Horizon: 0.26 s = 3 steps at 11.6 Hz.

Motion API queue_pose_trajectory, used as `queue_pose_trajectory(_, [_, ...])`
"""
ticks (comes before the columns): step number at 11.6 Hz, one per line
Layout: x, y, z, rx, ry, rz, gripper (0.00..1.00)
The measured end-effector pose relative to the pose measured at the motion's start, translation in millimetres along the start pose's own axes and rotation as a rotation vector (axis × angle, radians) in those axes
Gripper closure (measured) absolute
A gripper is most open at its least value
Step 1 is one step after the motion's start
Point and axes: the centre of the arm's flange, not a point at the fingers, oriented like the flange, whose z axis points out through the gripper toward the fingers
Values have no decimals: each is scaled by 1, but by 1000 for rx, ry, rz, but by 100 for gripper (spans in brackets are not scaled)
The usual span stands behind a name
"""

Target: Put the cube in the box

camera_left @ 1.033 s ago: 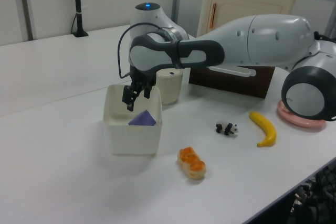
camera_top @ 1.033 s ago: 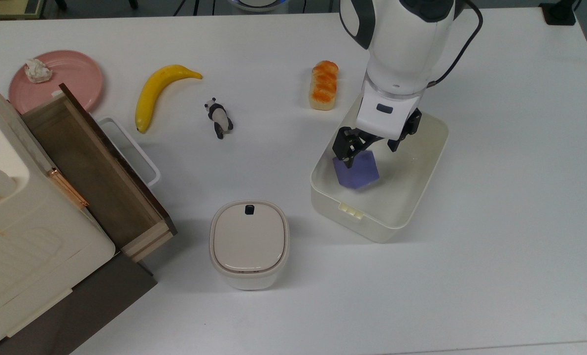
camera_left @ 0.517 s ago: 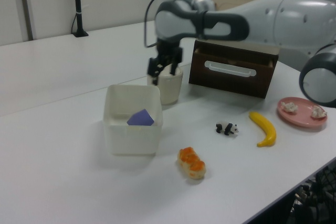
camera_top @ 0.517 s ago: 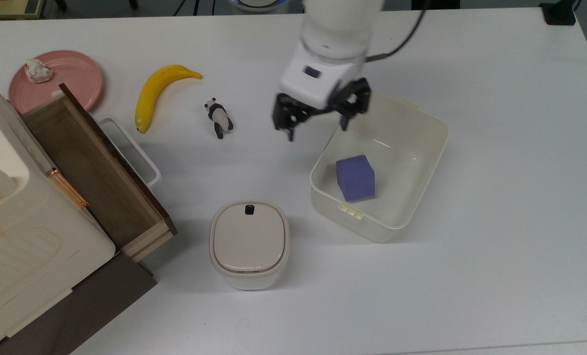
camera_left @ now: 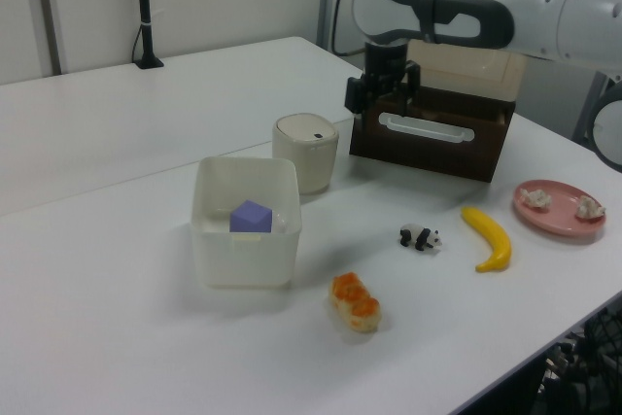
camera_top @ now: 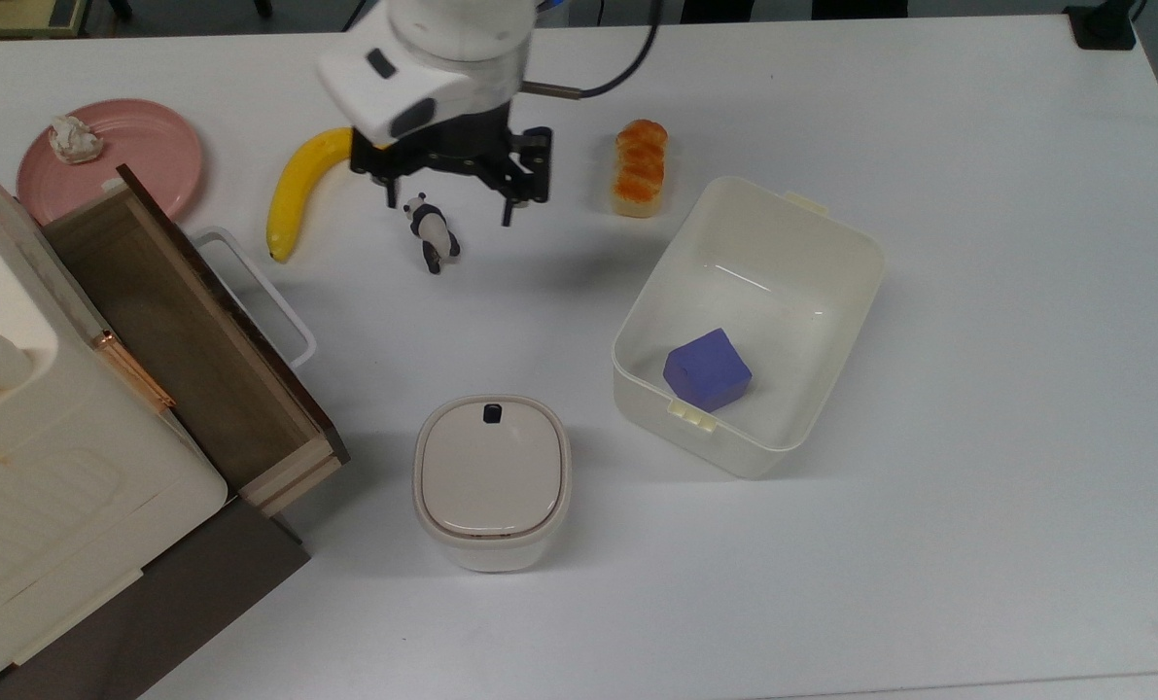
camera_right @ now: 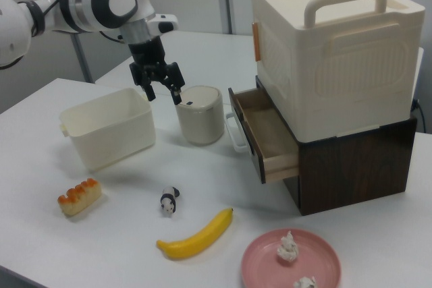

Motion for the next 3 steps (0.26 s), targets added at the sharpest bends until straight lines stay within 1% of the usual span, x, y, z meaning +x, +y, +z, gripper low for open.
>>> queue_pose_trajectory(3, [0, 13, 5, 3, -9, 18, 0])
